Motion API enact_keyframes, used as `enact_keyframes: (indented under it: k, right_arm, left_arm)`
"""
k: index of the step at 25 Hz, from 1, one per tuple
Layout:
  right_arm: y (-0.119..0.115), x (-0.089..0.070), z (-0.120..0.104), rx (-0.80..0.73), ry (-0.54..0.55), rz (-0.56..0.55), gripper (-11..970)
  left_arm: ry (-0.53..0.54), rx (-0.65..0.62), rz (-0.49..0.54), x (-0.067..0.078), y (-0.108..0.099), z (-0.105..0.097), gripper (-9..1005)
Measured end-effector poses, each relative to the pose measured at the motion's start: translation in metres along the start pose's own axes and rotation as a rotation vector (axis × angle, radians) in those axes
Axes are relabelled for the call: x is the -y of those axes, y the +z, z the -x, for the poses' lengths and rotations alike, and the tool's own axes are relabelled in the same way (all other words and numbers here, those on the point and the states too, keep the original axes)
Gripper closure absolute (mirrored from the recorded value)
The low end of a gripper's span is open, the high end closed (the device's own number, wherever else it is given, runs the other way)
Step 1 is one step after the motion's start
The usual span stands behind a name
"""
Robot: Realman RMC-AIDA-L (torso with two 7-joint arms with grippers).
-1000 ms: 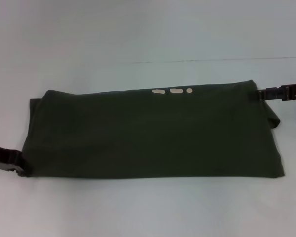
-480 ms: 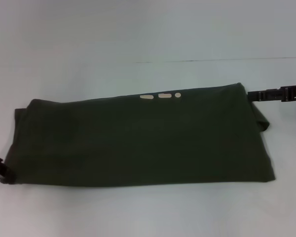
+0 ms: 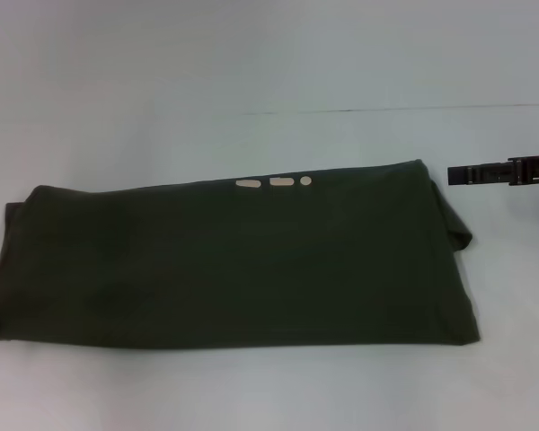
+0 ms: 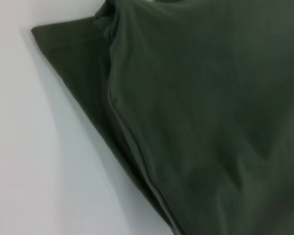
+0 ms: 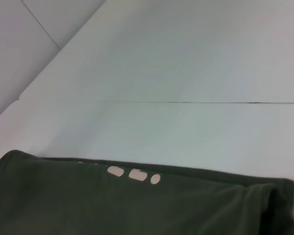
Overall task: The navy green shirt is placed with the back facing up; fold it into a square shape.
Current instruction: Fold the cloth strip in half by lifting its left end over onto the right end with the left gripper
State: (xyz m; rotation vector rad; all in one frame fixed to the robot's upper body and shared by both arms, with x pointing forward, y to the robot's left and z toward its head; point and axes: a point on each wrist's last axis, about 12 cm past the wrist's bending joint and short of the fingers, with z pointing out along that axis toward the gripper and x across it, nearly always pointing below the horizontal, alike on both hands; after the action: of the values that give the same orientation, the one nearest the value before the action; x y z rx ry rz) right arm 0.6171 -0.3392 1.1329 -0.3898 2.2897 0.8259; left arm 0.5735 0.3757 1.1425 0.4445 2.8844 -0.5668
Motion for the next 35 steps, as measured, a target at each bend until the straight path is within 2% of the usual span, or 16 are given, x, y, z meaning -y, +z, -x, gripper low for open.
enact_keyframes:
  k: [7, 9, 12, 17, 20, 26, 27, 29, 35]
  right_arm:
    - [0.0, 0.0, 0.001, 0.004, 0.002, -0.003, 31]
    - [0.0, 0.001, 0.001, 0.005, 0.003, -0.004, 31]
    - [-0.001, 0.002, 0.0, 0.008, 0.007, -0.011, 31]
    - [-0.003, 0.004, -0.002, 0.014, 0.013, -0.017, 31]
    - [-0.005, 0.006, -0.004, 0.019, 0.022, -0.025, 31]
    - [-0.011, 0.013, -0.014, 0.032, 0.052, -0.045, 32]
    - [-0.012, 0.014, -0.016, 0.034, 0.057, -0.047, 32]
    - [-0.015, 0.016, -0.02, 0.038, 0.069, -0.053, 32]
    - [-0.021, 0.022, -0.033, 0.049, 0.098, -0.067, 32]
  left_arm:
    - [0.008, 0.01, 0.021, -0.003, -0.007, -0.001, 927]
    - [0.03, 0.032, 0.012, 0.002, -0.011, 0.005, 927]
    - [0.098, 0.079, -0.029, 0.018, -0.017, 0.017, 926]
    - [0.272, 0.181, -0.115, 0.059, -0.027, 0.046, 926]
    - [0.382, 0.208, -0.178, 0.085, -0.026, 0.064, 926]
    - [0.586, 0.198, -0.261, 0.142, -0.009, 0.091, 926]
    - [0.597, 0.197, -0.268, 0.145, -0.008, 0.092, 926]
    - [0.665, 0.192, -0.294, 0.169, -0.002, 0.101, 926]
    - [0.808, 0.175, -0.308, 0.223, 0.012, 0.12, 927]
